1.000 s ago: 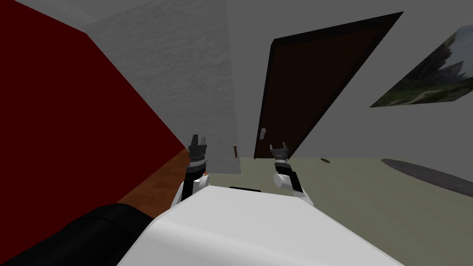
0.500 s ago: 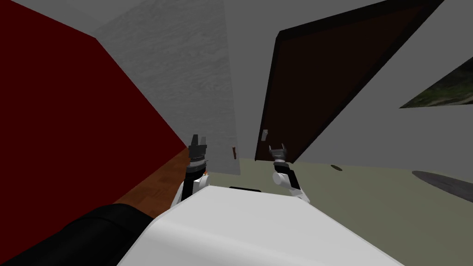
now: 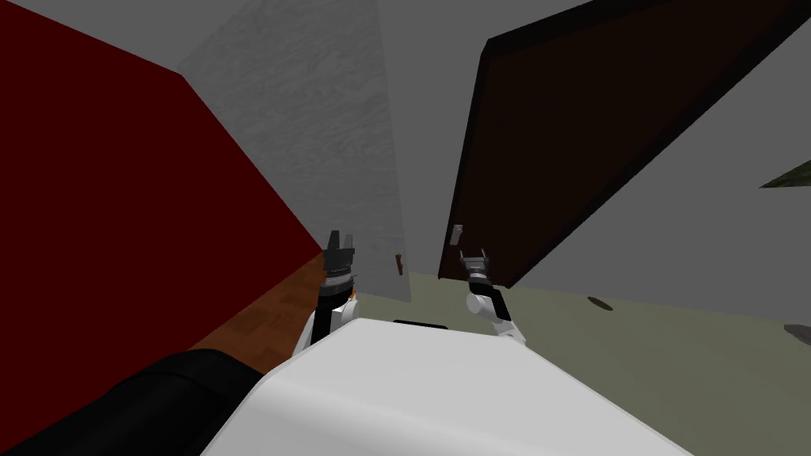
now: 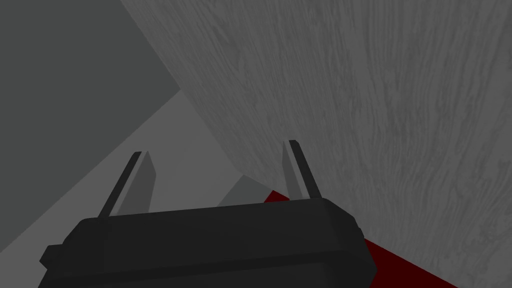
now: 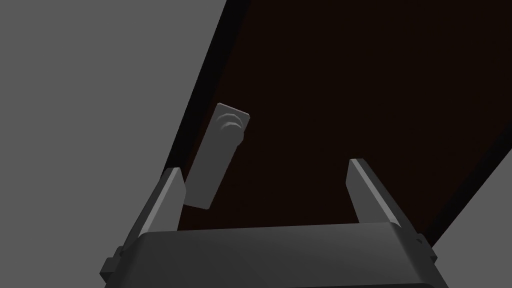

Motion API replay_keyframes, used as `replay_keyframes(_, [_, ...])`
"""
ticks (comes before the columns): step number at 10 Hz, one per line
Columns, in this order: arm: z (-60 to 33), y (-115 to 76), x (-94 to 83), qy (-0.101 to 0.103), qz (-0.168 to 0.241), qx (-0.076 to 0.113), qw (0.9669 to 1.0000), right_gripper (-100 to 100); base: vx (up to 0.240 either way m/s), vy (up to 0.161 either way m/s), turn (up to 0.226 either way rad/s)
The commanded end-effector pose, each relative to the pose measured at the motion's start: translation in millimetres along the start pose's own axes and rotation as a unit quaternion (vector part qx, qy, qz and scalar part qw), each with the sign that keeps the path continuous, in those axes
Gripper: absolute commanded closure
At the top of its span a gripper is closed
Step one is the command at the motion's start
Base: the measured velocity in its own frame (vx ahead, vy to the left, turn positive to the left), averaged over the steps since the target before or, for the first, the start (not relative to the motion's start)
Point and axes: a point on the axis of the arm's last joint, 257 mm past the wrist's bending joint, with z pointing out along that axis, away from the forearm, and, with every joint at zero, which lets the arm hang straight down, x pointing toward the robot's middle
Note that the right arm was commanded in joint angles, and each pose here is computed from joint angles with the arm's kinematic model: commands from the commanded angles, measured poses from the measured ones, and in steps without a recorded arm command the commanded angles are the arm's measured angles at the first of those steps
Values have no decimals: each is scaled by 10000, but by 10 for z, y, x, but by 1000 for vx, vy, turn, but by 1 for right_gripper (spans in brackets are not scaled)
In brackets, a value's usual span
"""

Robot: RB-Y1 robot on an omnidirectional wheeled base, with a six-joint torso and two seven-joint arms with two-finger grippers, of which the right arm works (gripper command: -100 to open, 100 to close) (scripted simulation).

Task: Pull the door open

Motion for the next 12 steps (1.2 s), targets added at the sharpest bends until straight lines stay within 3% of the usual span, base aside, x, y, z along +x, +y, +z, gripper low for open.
replay_keyframes(1, [18,-33,-95,-115,241,24,9996,-100,79,-111,126])
replay_keyframes(3, [36,-73,-211,-254,516,46,9983,-100,51,-99,120])
replay_keyframes(8, [75,-181,-521,-639,1262,70,9899,-100,69,-127,126])
replay_keyframes(11, [91,-265,-761,-948,1845,48,9782,-100,101,-145,163])
replay_keyframes(12, [93,-277,-795,-992,1928,42,9762,-100,110,-148,94])
